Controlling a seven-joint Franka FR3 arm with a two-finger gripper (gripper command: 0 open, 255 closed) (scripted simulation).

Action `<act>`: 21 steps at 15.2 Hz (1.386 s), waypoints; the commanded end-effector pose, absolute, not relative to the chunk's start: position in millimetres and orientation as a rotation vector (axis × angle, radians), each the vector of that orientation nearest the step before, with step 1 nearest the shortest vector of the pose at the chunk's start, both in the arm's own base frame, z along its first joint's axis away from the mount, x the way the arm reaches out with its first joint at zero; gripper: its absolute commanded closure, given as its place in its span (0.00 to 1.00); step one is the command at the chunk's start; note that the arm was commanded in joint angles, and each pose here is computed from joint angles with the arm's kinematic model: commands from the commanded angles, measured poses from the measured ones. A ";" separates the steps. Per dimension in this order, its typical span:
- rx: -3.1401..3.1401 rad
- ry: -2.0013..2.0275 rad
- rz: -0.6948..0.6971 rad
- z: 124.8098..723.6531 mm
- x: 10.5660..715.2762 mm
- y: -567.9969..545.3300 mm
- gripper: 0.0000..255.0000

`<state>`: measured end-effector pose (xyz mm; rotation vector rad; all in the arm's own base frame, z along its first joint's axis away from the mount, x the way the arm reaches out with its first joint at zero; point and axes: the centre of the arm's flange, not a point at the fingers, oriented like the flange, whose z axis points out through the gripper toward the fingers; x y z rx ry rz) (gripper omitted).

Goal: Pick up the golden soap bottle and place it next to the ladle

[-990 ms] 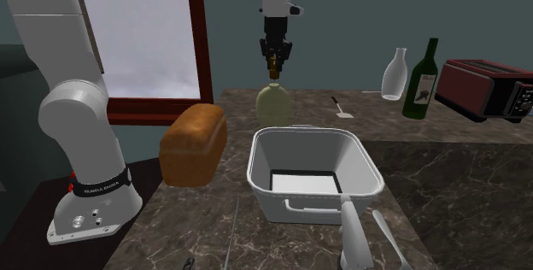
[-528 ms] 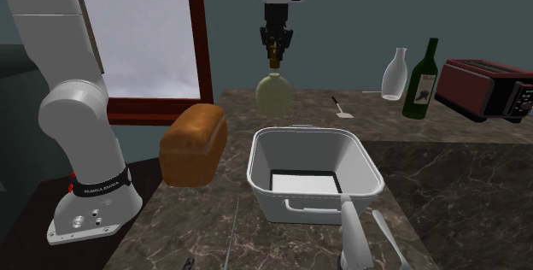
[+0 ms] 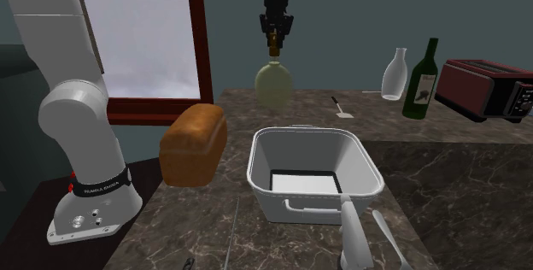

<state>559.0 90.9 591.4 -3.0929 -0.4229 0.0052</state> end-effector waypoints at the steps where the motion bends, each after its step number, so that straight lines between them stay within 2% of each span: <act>1: -3.093 -0.423 0.005 602.8 559.3 90.4 1.00; 21: -3.093 -0.423 0.005 607.0 435.9 -128.0 1.00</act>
